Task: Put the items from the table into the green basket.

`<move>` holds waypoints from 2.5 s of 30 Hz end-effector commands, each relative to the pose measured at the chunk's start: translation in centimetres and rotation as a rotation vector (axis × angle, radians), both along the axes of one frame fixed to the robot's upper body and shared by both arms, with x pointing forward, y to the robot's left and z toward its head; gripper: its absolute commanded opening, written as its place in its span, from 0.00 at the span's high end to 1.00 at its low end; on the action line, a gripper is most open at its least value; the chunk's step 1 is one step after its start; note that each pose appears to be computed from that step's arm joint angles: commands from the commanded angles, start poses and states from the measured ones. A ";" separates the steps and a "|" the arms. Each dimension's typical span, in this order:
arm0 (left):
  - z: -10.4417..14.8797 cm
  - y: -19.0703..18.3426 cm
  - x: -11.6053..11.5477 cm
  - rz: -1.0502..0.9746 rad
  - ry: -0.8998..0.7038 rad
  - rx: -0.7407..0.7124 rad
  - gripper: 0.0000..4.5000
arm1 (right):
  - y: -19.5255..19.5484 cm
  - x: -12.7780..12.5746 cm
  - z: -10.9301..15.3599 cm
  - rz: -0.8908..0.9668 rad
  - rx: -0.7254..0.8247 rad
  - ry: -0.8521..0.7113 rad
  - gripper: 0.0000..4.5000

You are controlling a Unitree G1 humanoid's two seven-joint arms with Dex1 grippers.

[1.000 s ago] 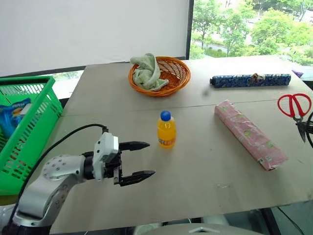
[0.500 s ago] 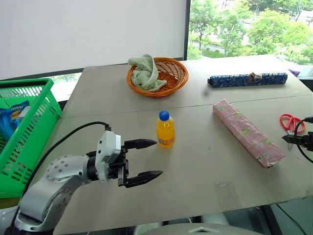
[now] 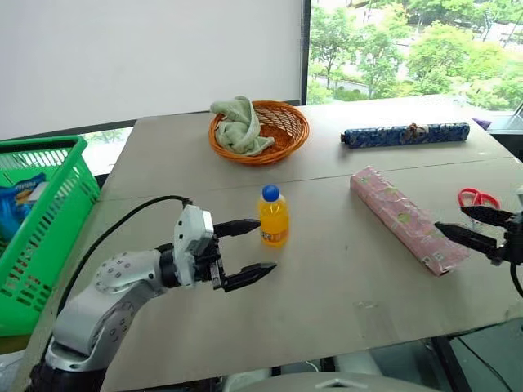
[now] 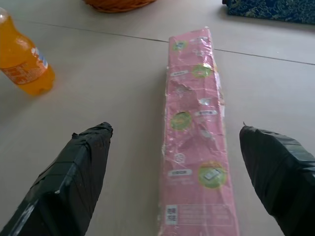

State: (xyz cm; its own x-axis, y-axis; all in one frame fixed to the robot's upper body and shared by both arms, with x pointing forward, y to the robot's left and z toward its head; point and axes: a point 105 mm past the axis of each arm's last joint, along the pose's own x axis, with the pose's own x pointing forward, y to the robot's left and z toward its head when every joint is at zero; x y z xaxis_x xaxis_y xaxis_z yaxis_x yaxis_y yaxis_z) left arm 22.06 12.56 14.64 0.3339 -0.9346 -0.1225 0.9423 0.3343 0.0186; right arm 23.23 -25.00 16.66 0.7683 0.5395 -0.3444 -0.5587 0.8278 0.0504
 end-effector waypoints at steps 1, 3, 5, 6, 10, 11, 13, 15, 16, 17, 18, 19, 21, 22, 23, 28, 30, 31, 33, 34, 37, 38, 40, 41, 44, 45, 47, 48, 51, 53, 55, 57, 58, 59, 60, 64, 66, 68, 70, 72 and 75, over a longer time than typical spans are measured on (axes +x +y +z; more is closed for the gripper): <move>1.0 -1.0 0.2 -0.072 -0.045 0.018 0.00 | 3.3 -1.2 0.5 0.069 -0.077 -0.097 0.02; 1.2 -1.4 0.5 -0.111 -0.035 0.036 0.00 | 3.5 -1.4 -0.4 0.049 -0.104 -0.080 0.02; 0.9 -1.4 0.8 -0.147 -0.042 0.047 0.00 | 3.2 -0.9 -0.7 -0.007 -0.091 -0.083 0.02; 0.6 -1.4 0.9 -0.163 -0.038 0.053 0.00 | 3.6 -1.1 -0.6 0.004 -0.083 -0.085 0.02; -0.2 -1.3 1.4 -0.165 -0.044 0.053 0.00 | 3.8 -0.9 -1.0 -0.024 -0.146 -0.086 0.02; -0.3 -1.4 1.3 -0.167 -0.041 0.049 0.00 | 3.6 -0.7 -1.4 -0.039 -0.165 -0.074 0.02; -0.7 -1.3 1.1 -0.180 -0.040 0.055 0.00 | 3.8 -0.3 -2.2 -0.049 -0.190 -0.053 0.02; -0.9 -1.2 0.8 -0.191 -0.043 0.065 0.00 | 3.7 0.1 -2.7 -0.058 -0.214 -0.035 0.02; -0.8 -1.0 0.7 -0.192 -0.042 0.063 0.00 | 3.6 0.5 -2.9 -0.069 -0.233 -0.031 0.02; -0.6 -0.9 0.7 -0.192 -0.043 0.061 0.00 | 3.5 0.8 -3.0 -0.066 -0.251 -0.026 0.02; -0.3 -0.7 0.7 -0.191 -0.044 0.059 0.00 | 3.6 1.2 -2.9 -0.057 -0.264 -0.024 0.02; -0.2 -0.6 0.7 -0.187 -0.043 0.057 0.00 | 3.3 1.8 -2.8 -0.065 -0.276 -0.019 0.02; -0.5 -0.3 0.5 -0.179 -0.035 0.060 0.00 | 2.7 3.0 -3.2 -0.075 -0.297 0.003 0.02; -0.7 -0.2 0.3 -0.171 -0.037 0.068 0.00 | 2.4 3.5 -3.5 -0.076 -0.311 0.018 0.02; -0.8 -0.2 0.0 -0.161 -0.041 0.070 0.00 | 1.8 4.0 -4.0 -0.091 -0.331 0.042 0.02; -0.3 -0.3 -0.7 -0.086 -0.052 0.040 0.00 | 0.9 5.4 -5.2 -0.060 -0.335 0.136 0.02; -0.4 -0.2 -1.0 -0.050 -0.052 0.042 0.00 | 0.7 5.8 -5.7 -0.039 -0.337 0.181 0.02; -0.5 -0.2 -1.3 -0.031 -0.049 0.039 0.00 | 0.6 5.9 -6.1 -0.026 -0.328 0.211 0.02; -0.5 -0.4 -1.9 -0.008 -0.040 0.029 0.00 | -0.2 6.3 -6.9 -0.037 -0.330 0.269 0.02; -0.5 -0.6 -2.2 -0.004 -0.034 0.026 0.00 | -0.7 6.1 -7.4 -0.033 -0.365 0.311 0.02; -0.5 -0.7 -2.4 0.001 -0.030 0.030 0.00 | -1.1 6.3 -8.0 -0.006 -0.369 0.354 0.02; -0.5 -0.7 -2.3 0.004 -0.029 0.031 0.00 | -1.1 6.5 -8.3 0.003 -0.363 0.364 0.02; -0.5 -0.6 -2.1 0.007 -0.028 0.034 0.00 | -1.1 6.6 -8.8 0.021 -0.358 0.391 0.02; -0.5 -0.5 -2.0 0.008 -0.027 0.036 0.00 | -1.2 6.6 -9.2 0.033 -0.366 0.408 0.02; -0.5 -0.4 -1.9 0.005 -0.024 0.038 0.00 | -1.8 6.5 -10.4 0.046 -0.405 0.447 0.02; -0.5 -0.4 -1.9 0.002 -0.023 0.039 0.00 | -2.0 6.6 -10.4 0.045 -0.413 0.449 0.02; -0.4 -0.4 -1.8 0.002 -0.023 0.037 0.00 | -2.4 6.8 -10.2 0.034 -0.417 0.444 0.13; -0.3 -0.4 -1.6 0.006 -0.022 0.029 0.00 | -2.5 6.8 -9.9 0.027 -0.406 0.435 0.17; 0.1 -0.7 -1.2 0.011 -0.015 0.002 0.00 | -2.9 6.7 -8.8 -0.009 -0.368 0.400 0.47; 0.3 -1.0 -1.1 0.004 -0.009 -0.014 0.00 | -2.7 6.2 -7.5 -0.016 -0.316 0.359 0.56; 0.5 -1.2 -1.1 -0.006 0.000 -0.036 0.00 | -2.3 5.7 -6.1 -0.014 -0.240 0.304 0.56; 0.8 -1.3 -1.0 -0.014 0.010 -0.059 0.00 | -1.4 5.1 -4.6 0.015 -0.176 0.235 0.56; 1.2 -1.4 -1.0 -0.021 0.017 -0.077 0.00 | -0.4 4.7 -3.3 0.054 -0.129 0.174 0.56; 1.6 -1.5 -0.9 -0.024 0.029 -0.102 0.00 | 0.7 4.3 -1.9 0.092 -0.086 0.118 0.56; 2.2 -1.6 -0.6 -0.024 0.046 -0.146 0.00 | 2.2 3.9 -0.1 0.141 -0.030 0.052 0.56; 5.6 -2.1 0.8 -0.011 0.092 -0.321 0.00 | 7.7 2.5 4.9 0.331 0.107 -0.121 0.56; 7.5 -2.4 1.7 -0.008 0.093 -0.397 0.00 | 10.9 1.9 6.5 0.442 0.127 -0.187 0.56; 9.2 -2.8 2.4 -0.006 0.100 -0.453 0.00 | 13.3 1.2 7.6 0.541 0.149 -0.225 0.56; 11.1 -3.2 2.8 -0.021 0.111 -0.529 0.00 | 15.9 0.6 8.6 0.651 0.169 -0.255 0.56; 12.9 -3.6 2.9 -0.053 0.132 -0.601 0.00 | 17.7 0.3 9.0 0.731 0.158 -0.268 0.56; 14.0 -4.0 3.1 -0.069 0.163 -0.639 0.00 | 19.0 -0.1 9.0 0.808 0.153 -0.268 0.56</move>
State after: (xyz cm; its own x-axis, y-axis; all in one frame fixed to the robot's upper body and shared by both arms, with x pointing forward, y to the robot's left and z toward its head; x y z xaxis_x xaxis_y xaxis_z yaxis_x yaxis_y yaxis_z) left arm 24.99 8.24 27.91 0.2830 -0.8733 0.3966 0.9418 0.1750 -0.2869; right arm 23.57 -6.41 24.74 0.2062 0.9716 -0.1160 -0.9783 0.2022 -0.0450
